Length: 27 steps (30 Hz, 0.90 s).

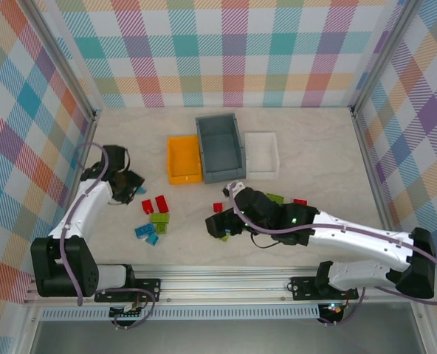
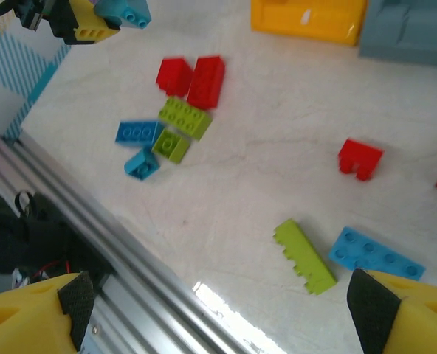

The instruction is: Sort the legos into containers by color

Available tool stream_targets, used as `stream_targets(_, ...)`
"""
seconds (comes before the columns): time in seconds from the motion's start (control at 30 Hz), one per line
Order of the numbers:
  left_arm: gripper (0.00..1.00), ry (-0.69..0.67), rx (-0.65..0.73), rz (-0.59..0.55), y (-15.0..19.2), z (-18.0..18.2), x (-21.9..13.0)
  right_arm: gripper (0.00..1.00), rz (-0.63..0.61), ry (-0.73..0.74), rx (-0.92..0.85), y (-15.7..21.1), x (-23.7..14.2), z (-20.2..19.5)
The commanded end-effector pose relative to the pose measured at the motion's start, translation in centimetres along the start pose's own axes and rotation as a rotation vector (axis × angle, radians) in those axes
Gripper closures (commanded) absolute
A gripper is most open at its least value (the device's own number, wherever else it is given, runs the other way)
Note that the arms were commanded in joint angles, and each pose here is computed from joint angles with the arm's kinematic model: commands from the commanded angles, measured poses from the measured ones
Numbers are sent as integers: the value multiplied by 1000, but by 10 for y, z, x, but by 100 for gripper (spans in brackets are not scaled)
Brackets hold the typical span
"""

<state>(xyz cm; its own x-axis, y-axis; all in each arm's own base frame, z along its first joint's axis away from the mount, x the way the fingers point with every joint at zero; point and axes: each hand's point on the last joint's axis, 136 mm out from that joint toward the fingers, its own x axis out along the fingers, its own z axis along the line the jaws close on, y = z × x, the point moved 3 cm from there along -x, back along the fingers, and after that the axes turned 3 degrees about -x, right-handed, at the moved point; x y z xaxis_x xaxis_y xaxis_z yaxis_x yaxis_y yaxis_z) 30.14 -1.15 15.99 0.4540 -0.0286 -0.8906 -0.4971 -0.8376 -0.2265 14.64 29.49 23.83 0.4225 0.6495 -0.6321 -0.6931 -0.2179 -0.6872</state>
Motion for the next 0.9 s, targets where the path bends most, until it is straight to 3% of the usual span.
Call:
stream_targets(0.0,61,49,127,-8,13,-50,-12,10,-158,54,61,-37,-21,-11)
stream_targets(0.13,61,45,252,-11,29,-106,5,11,-231,96,114,-57,-32,-21)
stream_targets(0.27,61,26,290,-5,34,-139,34,11,-267,123,150,-64,-40,-30)
stream_targets(0.53,54,-57,334,51,43,-162,90,11,-257,215,239,-50,-48,-61)
stream_targets(0.67,39,-57,339,63,48,-162,91,11,-225,315,341,-36,-53,-92)
stream_targets(0.87,33,-13,359,32,49,-170,64,11,-184,419,422,-23,-64,-123)
